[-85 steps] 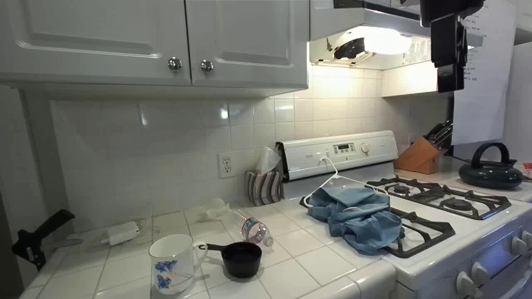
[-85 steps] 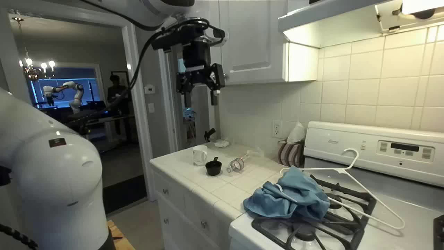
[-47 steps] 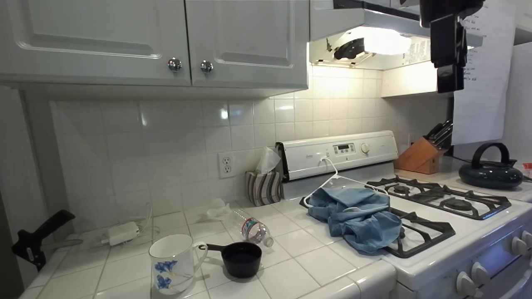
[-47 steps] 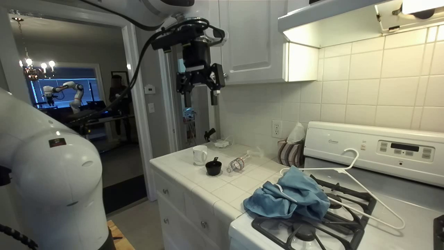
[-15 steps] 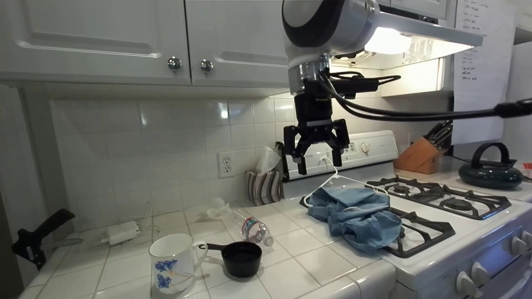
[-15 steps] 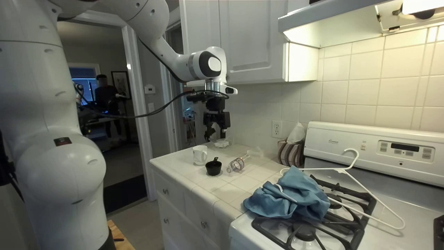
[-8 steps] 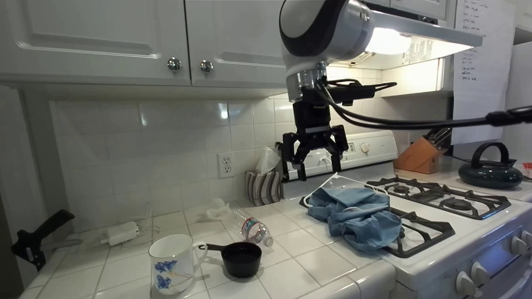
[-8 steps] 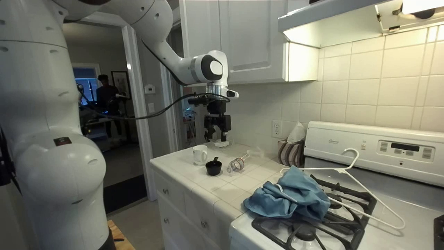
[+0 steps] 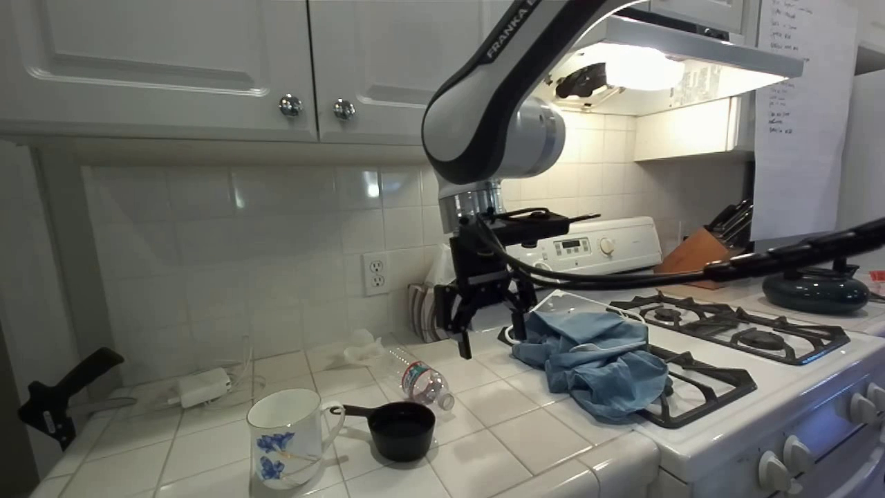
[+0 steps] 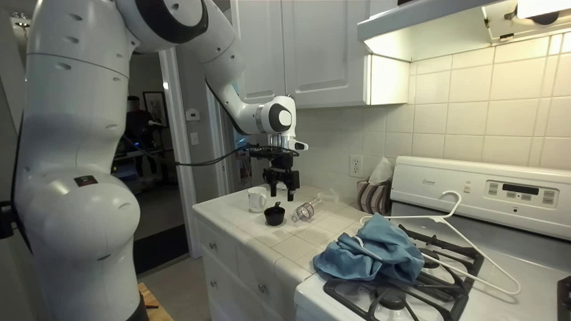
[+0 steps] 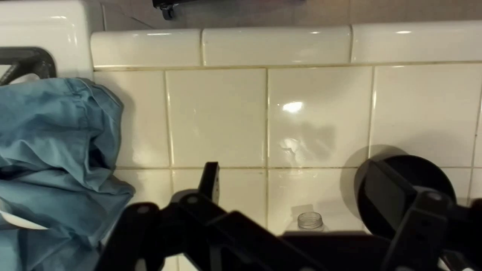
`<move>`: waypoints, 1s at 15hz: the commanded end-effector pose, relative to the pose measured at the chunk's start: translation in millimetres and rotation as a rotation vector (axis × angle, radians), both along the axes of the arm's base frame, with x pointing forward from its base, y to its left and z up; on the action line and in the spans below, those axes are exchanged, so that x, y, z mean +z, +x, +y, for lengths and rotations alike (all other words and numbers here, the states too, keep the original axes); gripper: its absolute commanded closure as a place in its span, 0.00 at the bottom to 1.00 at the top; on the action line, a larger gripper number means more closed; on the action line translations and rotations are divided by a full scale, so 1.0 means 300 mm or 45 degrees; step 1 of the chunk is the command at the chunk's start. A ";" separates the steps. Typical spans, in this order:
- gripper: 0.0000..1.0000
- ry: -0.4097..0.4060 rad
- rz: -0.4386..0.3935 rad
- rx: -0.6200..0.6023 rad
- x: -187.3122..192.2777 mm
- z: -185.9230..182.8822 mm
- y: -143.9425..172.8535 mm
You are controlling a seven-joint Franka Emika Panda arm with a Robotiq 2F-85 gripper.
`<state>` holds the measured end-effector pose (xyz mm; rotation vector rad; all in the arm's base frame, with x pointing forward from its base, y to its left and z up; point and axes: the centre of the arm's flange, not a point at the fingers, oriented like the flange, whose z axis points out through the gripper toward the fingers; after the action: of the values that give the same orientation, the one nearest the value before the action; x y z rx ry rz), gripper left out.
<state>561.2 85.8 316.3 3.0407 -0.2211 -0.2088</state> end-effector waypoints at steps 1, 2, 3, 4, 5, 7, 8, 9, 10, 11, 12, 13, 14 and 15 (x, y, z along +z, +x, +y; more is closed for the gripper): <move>0.00 -0.027 -0.022 0.002 -0.078 0.101 0.101; 0.00 -0.029 -0.023 -0.002 -0.101 0.119 0.107; 0.00 -0.031 -0.020 -0.010 -0.118 0.132 0.107; 0.00 -0.030 -0.007 -0.017 -0.138 0.132 0.117; 0.00 -0.028 0.018 -0.016 -0.160 0.132 0.130; 0.00 -0.024 0.052 -0.023 -0.208 0.127 0.160; 0.00 -0.010 0.062 -0.021 -0.223 0.126 0.175; 0.00 -0.019 0.099 -0.016 -0.230 0.131 0.178; 0.00 -0.025 0.152 -0.010 -0.229 0.137 0.164; 0.00 -0.023 0.086 -0.014 -0.229 0.110 0.120; 0.00 -0.029 0.114 -0.014 -0.240 0.112 0.122; 0.00 -0.032 0.126 -0.013 -0.242 0.116 0.125; 0.00 -0.033 0.130 -0.011 -0.241 0.120 0.127; 0.00 -0.053 0.090 0.006 -0.255 0.116 0.136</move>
<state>599.3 121.8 244.1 2.9935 -0.2279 -0.3581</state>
